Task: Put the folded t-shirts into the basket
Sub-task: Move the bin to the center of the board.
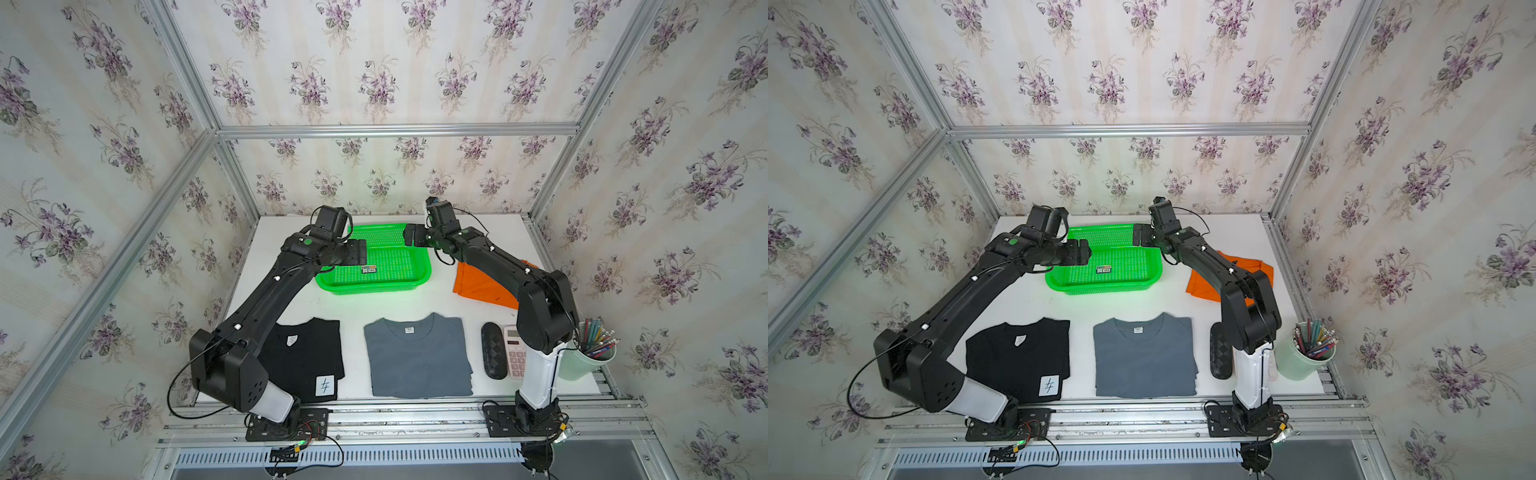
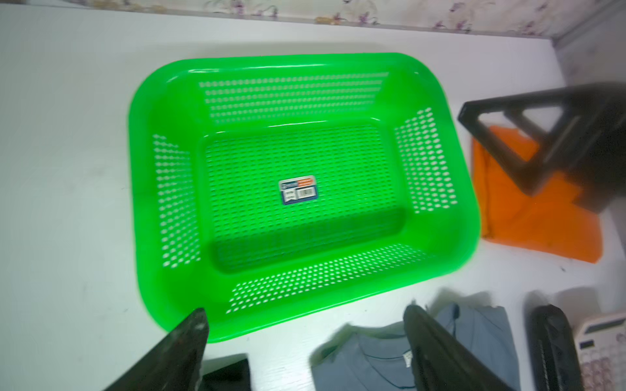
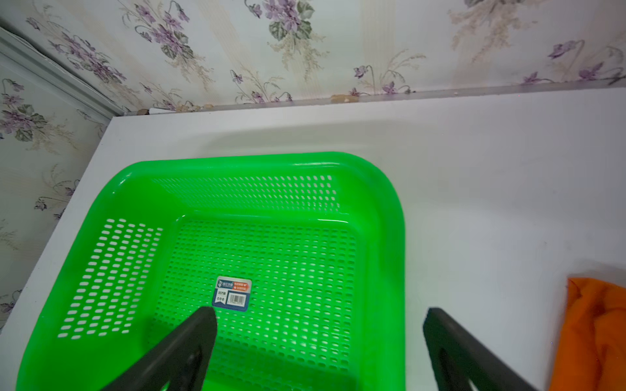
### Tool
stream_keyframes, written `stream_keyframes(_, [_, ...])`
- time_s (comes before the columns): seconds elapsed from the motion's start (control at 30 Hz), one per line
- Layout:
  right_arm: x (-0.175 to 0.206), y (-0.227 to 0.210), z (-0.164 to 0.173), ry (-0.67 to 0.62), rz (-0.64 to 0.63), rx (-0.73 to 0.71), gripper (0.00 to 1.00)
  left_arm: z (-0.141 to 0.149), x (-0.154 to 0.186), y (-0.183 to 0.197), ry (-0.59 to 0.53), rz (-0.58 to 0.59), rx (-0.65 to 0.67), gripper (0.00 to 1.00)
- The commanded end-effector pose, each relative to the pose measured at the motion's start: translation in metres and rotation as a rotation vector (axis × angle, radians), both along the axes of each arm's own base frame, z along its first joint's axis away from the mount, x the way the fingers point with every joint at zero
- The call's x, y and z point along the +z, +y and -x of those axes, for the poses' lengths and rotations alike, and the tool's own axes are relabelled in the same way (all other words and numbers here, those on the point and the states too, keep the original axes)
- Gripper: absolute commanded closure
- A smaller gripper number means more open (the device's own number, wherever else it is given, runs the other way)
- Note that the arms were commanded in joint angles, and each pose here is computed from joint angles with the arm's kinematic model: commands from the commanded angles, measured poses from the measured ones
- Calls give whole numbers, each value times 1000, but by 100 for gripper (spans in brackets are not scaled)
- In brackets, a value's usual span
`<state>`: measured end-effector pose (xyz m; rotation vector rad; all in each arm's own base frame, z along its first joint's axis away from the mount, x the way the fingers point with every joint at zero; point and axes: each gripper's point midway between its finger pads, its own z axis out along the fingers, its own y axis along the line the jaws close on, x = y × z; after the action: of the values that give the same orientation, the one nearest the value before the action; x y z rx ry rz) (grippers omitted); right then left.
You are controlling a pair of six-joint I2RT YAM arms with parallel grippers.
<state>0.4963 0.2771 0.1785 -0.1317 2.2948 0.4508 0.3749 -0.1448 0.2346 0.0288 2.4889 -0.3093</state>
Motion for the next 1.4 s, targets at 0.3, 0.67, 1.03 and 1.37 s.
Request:
stream_keyframes(0.3, [-60,18,-29,87,73,-9,0,10,-12,61,-4,-19,166,8])
stream_keyframes(0.67, [-91,-29,-20,122,305,-84,0,7,-29,53,32,37,163,9])
stream_keyframes(1.03, [-5,-29,1,6,126,-4,0,8,-57,26,135,158,103,10])
stream_keyframes(1.37, [83,-87,72,-237,36,-136,0,49,-63,-12,122,145,-88,12])
